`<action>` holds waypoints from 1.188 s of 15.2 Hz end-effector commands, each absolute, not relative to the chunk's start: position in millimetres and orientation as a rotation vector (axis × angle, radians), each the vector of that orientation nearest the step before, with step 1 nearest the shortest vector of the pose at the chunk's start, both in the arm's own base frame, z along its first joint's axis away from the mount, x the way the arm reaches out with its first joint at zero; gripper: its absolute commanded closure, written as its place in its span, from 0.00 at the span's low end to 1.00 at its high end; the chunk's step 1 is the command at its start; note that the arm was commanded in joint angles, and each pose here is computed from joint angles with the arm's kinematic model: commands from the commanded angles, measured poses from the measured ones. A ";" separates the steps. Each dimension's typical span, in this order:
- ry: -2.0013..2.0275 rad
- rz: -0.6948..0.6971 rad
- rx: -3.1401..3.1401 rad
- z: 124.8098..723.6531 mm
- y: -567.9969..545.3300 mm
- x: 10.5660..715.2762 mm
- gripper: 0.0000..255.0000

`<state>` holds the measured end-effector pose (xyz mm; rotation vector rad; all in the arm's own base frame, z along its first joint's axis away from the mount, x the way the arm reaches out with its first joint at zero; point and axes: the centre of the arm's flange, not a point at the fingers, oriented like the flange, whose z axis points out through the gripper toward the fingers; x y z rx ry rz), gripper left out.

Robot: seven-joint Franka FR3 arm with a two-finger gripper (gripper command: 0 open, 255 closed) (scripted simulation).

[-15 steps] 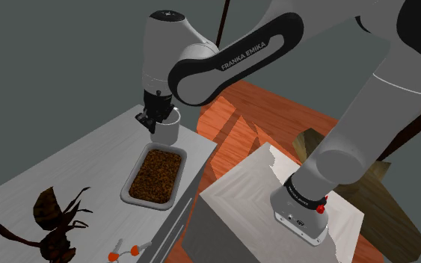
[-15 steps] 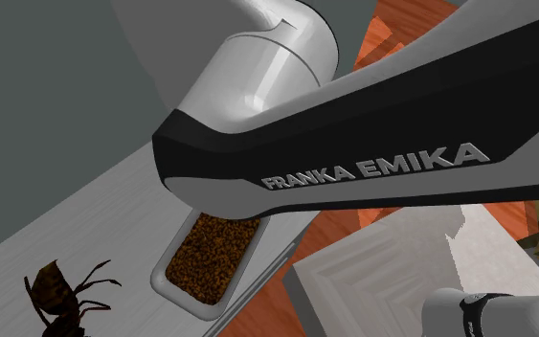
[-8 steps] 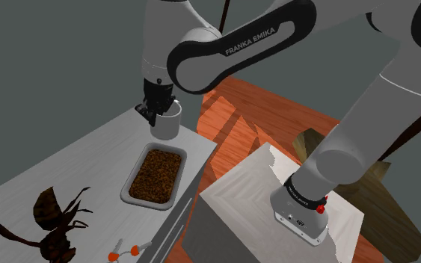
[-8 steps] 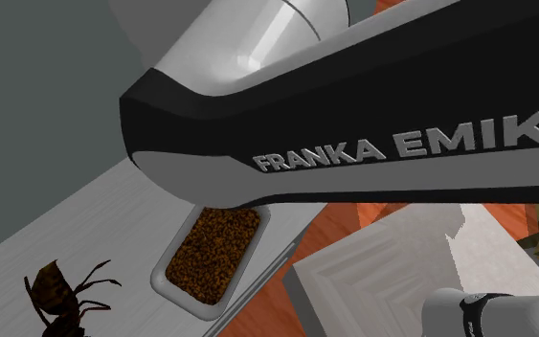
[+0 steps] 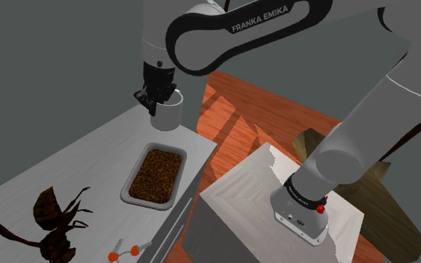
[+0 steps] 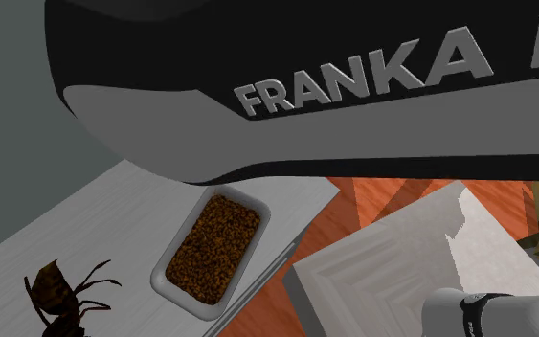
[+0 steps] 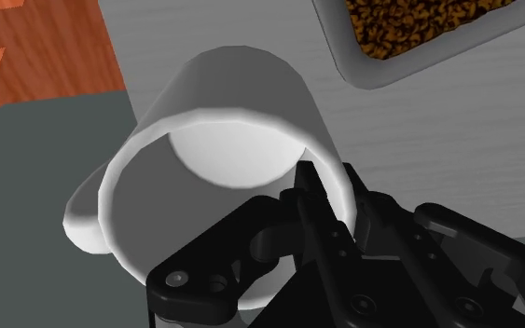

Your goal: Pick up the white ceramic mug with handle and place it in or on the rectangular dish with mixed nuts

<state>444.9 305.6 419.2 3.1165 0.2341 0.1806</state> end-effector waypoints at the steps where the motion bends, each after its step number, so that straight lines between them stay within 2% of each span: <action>1: 0.234 0.180 3.117 430.6 306.0 444.1 1.00; 8: 0.234 0.180 3.117 467.5 306.0 444.1 1.00; 18: 0.234 0.180 3.117 484.6 387.4 341.6 1.00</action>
